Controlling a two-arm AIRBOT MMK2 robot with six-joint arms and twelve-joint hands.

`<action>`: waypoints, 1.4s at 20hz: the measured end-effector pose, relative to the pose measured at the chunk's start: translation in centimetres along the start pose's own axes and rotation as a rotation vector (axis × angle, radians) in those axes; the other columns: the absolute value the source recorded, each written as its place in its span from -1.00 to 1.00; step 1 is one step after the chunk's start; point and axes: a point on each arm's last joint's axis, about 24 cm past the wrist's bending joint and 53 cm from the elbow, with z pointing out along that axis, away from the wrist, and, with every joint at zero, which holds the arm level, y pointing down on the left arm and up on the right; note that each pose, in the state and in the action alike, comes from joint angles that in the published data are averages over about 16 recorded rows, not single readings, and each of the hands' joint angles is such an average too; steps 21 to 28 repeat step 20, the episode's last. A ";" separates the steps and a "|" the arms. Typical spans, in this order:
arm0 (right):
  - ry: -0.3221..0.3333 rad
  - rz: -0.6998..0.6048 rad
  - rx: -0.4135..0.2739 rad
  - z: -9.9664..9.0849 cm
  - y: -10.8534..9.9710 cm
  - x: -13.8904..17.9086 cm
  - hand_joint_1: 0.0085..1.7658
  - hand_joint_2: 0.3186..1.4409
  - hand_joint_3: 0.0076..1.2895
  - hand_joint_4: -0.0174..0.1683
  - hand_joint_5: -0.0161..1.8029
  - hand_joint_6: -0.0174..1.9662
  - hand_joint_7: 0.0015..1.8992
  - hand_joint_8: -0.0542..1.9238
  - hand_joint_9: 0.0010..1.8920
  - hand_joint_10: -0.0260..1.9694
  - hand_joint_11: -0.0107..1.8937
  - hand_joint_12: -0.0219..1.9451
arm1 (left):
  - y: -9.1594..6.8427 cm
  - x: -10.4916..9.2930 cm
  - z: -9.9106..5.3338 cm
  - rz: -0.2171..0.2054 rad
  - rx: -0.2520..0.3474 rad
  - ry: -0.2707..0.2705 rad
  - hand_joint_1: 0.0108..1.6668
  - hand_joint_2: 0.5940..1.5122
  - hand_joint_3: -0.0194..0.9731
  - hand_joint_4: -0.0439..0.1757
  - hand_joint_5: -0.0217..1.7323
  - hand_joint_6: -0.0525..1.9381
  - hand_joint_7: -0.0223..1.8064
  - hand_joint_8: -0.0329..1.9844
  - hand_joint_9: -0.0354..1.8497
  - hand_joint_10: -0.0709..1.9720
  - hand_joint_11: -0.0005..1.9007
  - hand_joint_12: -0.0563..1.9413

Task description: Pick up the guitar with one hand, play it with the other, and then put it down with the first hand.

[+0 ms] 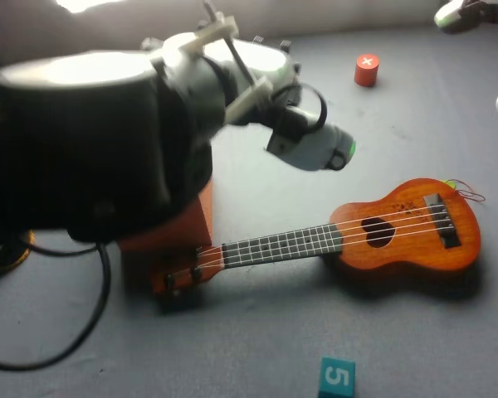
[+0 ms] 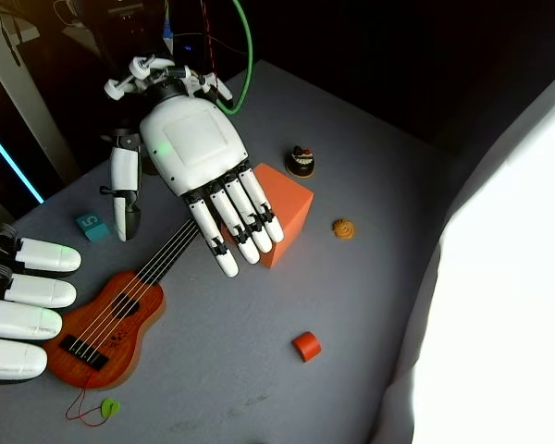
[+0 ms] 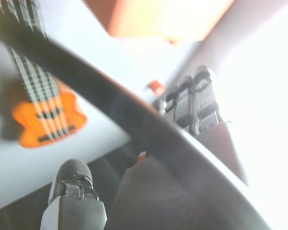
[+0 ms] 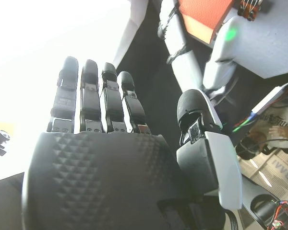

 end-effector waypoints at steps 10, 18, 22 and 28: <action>0.000 -0.001 -0.002 0.0 0.1 0.0 -0.75 0.85 -0.98 -0.78 -0.52 0.36 -0.38 0.36 -0.52 0.74 -0.58 0.90 | -3.7 -5.0 -3.1 0.051 0.121 0.023 -0.92 0.60 -0.93 -0.57 0.11 -0.53 0.08 0.03 -0.02 0.38 -0.31 0.77; 0.001 -0.002 -0.004 0.0 0.2 0.1 -0.68 0.86 -0.98 -0.78 -0.37 0.52 -0.26 0.65 -0.35 0.92 -0.33 0.95 | -4.2 -6.7 -3.7 0.066 0.141 0.003 -0.96 0.67 -0.93 -0.58 0.14 -0.30 0.11 0.18 0.02 0.52 -0.23 0.81; 0.001 -0.002 -0.004 0.0 0.2 0.1 -0.67 0.86 -0.98 -0.78 -0.37 0.52 -0.25 0.65 -0.34 0.91 -0.31 0.95 | -4.2 -6.9 -3.7 0.071 0.144 -0.002 -0.97 0.68 -0.93 -0.58 0.11 -0.26 0.10 0.18 0.01 0.52 -0.23 0.81; 0.001 -0.002 -0.004 0.0 0.2 0.1 -0.67 0.86 -0.98 -0.78 -0.37 0.52 -0.25 0.65 -0.34 0.91 -0.31 0.95 | -4.2 -6.9 -3.7 0.071 0.144 -0.002 -0.97 0.68 -0.93 -0.58 0.11 -0.26 0.10 0.18 0.01 0.52 -0.23 0.81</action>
